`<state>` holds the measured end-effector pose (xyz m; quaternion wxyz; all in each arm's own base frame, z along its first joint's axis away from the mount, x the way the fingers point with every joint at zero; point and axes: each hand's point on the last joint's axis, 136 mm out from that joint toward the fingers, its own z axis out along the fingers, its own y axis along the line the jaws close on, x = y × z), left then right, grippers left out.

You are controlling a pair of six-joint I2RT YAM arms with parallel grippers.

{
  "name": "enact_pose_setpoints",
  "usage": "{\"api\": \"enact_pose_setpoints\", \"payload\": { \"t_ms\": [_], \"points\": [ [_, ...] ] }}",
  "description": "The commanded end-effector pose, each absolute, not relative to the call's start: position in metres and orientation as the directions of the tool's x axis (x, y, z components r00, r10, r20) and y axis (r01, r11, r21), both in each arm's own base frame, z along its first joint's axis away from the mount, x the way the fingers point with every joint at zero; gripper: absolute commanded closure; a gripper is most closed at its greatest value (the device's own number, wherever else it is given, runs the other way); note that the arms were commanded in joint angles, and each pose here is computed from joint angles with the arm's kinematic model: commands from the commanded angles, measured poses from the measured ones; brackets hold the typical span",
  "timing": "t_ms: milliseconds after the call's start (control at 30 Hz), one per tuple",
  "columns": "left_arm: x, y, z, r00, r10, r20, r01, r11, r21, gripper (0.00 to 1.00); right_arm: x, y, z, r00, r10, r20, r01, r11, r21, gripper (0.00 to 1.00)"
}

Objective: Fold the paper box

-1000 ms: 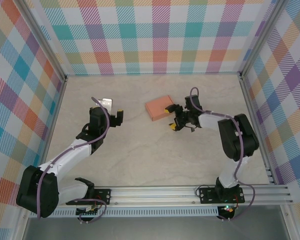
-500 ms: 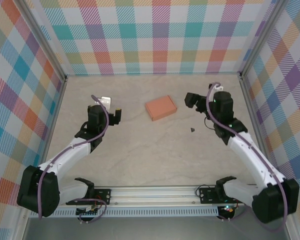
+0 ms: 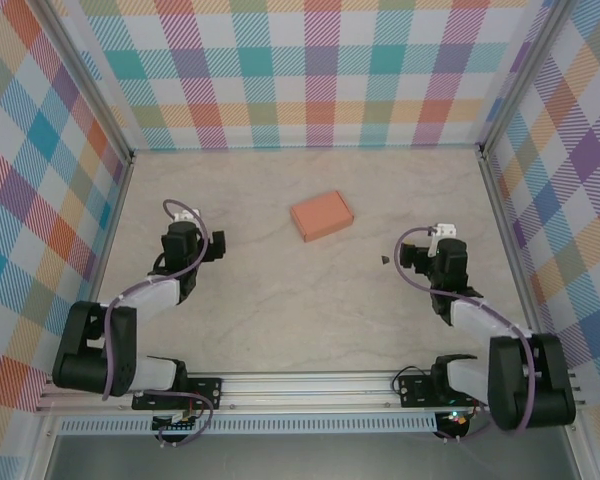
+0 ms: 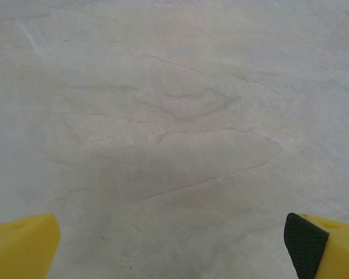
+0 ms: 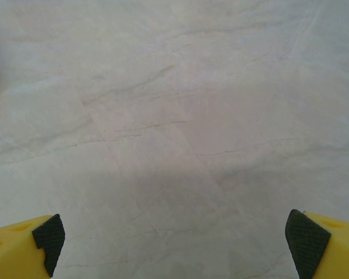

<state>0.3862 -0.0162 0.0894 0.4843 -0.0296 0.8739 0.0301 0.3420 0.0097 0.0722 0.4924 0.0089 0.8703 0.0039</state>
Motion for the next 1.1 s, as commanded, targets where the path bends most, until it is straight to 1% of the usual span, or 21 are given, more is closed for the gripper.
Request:
{"api": "enact_pose_setpoints", "payload": {
  "t_ms": [0, 100, 167, 200, 233, 267, 300, 333, 433, 567, 1067],
  "points": [
    [0.403, -0.014, 0.099, -0.448, -0.038, -0.893, -0.068, 0.998, -0.009, 0.0, 0.378, 0.019, 0.122, -0.302, 0.029, -0.953, -0.058, 0.997, 0.048, 0.0],
    [0.404, -0.015, 0.084, -0.452, -0.048, -0.891, -0.055, 0.998, -0.026, 0.0, 0.394, 0.022, 0.1, -0.364, 0.025, -0.931, -0.073, 0.996, 0.055, 0.0],
    [0.4, -0.015, 0.079, -0.44, -0.063, -0.896, -0.034, 0.998, -0.054, 0.0, 0.398, 0.017, 0.094, -0.356, 0.04, -0.934, -0.049, 0.997, 0.062, 0.0],
    [0.399, -0.01, 0.079, -0.388, -0.083, -0.918, -0.045, 0.996, -0.071, 0.0, 0.395, 0.012, 0.088, -0.393, 0.065, -0.917, -0.027, 0.996, 0.083, 0.0],
    [0.399, -0.006, 0.079, -0.394, -0.094, -0.914, -0.071, 0.995, -0.072, 0.0, 0.396, 0.012, 0.092, -0.364, 0.069, -0.929, -0.032, 0.996, 0.086, 0.0],
    [0.398, -0.006, 0.077, -0.415, -0.089, -0.906, -0.077, 0.995, -0.063, 0.0, 0.394, 0.014, 0.09, -0.381, 0.067, -0.922, -0.049, 0.995, 0.092, 0.0],
    [0.399, -0.006, 0.079, -0.396, -0.085, -0.914, -0.077, 0.995, -0.059, 0.0, 0.395, 0.015, 0.092, -0.363, 0.067, -0.929, -0.057, 0.994, 0.094, 0.0],
    [0.398, -0.007, 0.077, -0.414, -0.084, -0.906, -0.076, 0.995, -0.057, 0.0, 0.394, 0.015, 0.091, -0.373, 0.068, -0.925, -0.059, 0.994, 0.097, 0.0],
    [0.399, -0.006, 0.078, -0.404, -0.083, -0.911, -0.077, 0.995, -0.056, 0.0, 0.392, 0.018, 0.093, -0.356, 0.059, -0.933, -0.09, 0.991, 0.097, 0.0],
    [0.399, -0.007, 0.078, -0.404, -0.081, -0.911, -0.076, 0.996, -0.054, 0.0, 0.397, 0.016, 0.09, -0.389, 0.065, -0.919, -0.068, 0.993, 0.098, 0.0],
    [0.399, -0.008, 0.078, -0.404, -0.075, -0.912, -0.075, 0.996, -0.049, 0.0, 0.398, 0.022, 0.09, -0.396, 0.037, -0.918, -0.097, 0.992, 0.082, 0.0]
  ]
}}
